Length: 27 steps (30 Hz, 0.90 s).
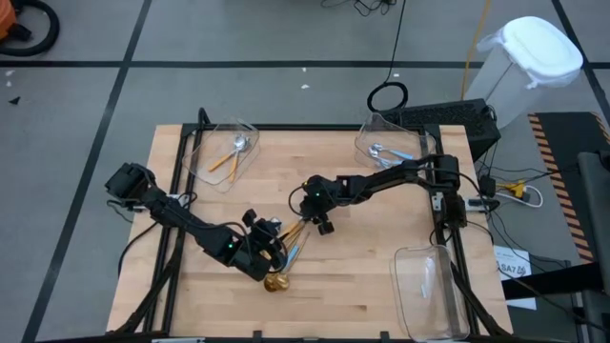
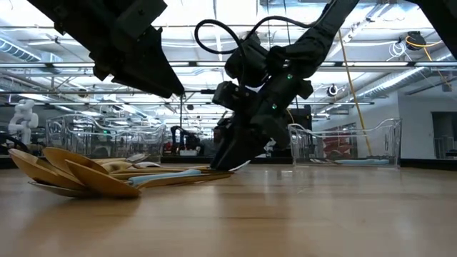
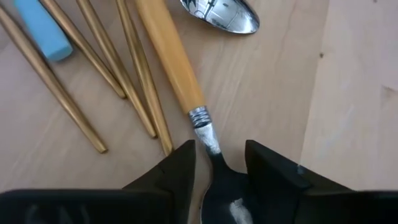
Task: Sort silverware by color (type)
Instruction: Put the yellow spoon into the top left transparent bin
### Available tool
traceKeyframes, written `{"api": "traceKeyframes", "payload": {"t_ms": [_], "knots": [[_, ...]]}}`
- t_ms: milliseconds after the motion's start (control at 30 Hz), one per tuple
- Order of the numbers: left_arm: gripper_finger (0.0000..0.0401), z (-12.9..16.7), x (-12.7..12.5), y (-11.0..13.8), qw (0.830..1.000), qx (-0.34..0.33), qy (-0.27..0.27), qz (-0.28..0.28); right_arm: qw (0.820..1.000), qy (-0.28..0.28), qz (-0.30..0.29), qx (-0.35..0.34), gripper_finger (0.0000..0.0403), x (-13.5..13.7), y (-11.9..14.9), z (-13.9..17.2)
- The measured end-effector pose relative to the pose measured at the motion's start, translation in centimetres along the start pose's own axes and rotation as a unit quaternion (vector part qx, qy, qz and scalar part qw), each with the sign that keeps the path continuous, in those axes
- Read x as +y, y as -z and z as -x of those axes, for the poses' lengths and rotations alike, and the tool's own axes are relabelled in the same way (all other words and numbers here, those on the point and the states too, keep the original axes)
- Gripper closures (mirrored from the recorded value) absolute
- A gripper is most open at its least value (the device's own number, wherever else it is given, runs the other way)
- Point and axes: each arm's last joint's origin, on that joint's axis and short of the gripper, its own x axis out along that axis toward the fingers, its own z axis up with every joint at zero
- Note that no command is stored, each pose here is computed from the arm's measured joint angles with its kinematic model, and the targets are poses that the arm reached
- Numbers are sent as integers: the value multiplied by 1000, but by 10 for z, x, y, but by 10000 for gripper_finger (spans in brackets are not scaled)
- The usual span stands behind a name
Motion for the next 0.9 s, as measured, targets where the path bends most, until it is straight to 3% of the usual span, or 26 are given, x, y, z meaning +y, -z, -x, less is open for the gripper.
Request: {"api": "traceKeyframes", "payload": {"t_ms": [533, 900], "knots": [[219, 0, 0, 0, 1000, 0, 0, 15, 1000, -17, -4, 11, 390, 2, 3, 0], [219, 0, 0, 1, 1000, 1, -1, 8, 999, -16, -7, 32, 394, 5, -4, 22]]}}
